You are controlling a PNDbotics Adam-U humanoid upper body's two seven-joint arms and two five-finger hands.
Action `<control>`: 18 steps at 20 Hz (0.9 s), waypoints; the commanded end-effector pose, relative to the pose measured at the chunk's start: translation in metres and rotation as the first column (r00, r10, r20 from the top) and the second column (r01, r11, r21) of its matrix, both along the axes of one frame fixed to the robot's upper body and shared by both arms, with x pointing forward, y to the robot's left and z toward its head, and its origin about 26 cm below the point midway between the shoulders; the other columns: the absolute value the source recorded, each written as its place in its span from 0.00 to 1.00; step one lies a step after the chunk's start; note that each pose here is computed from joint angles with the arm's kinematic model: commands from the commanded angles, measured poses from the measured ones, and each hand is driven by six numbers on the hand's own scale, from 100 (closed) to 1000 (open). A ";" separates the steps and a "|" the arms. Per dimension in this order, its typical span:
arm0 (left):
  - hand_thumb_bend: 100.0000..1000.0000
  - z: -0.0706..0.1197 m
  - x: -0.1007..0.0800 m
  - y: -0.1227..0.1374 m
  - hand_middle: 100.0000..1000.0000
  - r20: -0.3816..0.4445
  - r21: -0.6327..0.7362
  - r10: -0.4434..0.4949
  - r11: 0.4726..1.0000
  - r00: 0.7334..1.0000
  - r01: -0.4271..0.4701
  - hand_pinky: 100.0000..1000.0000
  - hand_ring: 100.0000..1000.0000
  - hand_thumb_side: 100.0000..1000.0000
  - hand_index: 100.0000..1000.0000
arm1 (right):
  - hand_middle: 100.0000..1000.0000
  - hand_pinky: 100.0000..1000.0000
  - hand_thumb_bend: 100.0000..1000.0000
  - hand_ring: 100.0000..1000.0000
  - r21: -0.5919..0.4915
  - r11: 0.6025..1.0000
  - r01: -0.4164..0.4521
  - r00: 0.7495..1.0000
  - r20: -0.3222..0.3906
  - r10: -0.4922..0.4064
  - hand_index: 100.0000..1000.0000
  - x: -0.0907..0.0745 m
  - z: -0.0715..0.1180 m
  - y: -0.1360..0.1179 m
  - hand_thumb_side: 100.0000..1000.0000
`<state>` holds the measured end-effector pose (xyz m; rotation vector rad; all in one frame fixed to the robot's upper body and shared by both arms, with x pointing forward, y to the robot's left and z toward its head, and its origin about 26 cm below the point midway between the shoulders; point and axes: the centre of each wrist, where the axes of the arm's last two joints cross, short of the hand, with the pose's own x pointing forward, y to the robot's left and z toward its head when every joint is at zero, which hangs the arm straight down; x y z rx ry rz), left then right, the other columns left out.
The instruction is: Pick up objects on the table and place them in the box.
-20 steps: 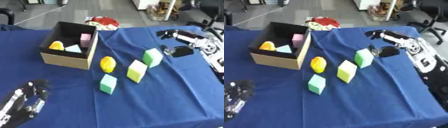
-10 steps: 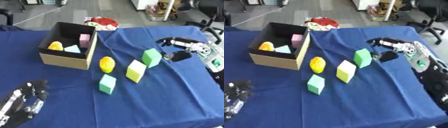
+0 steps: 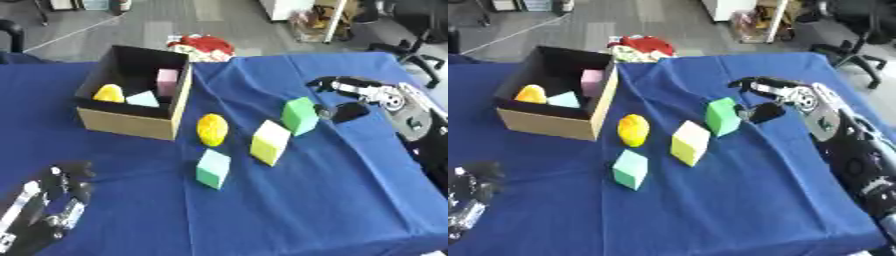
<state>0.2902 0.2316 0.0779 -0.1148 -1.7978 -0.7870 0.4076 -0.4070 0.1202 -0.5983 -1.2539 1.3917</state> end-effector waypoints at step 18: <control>0.04 0.004 0.000 0.003 0.62 0.012 0.006 0.003 1.000 1.000 -0.003 0.71 0.58 0.39 0.80 | 0.96 0.96 0.00 0.94 -0.125 0.989 -0.074 0.988 -0.144 0.056 1.00 0.013 -0.002 -0.003 0.52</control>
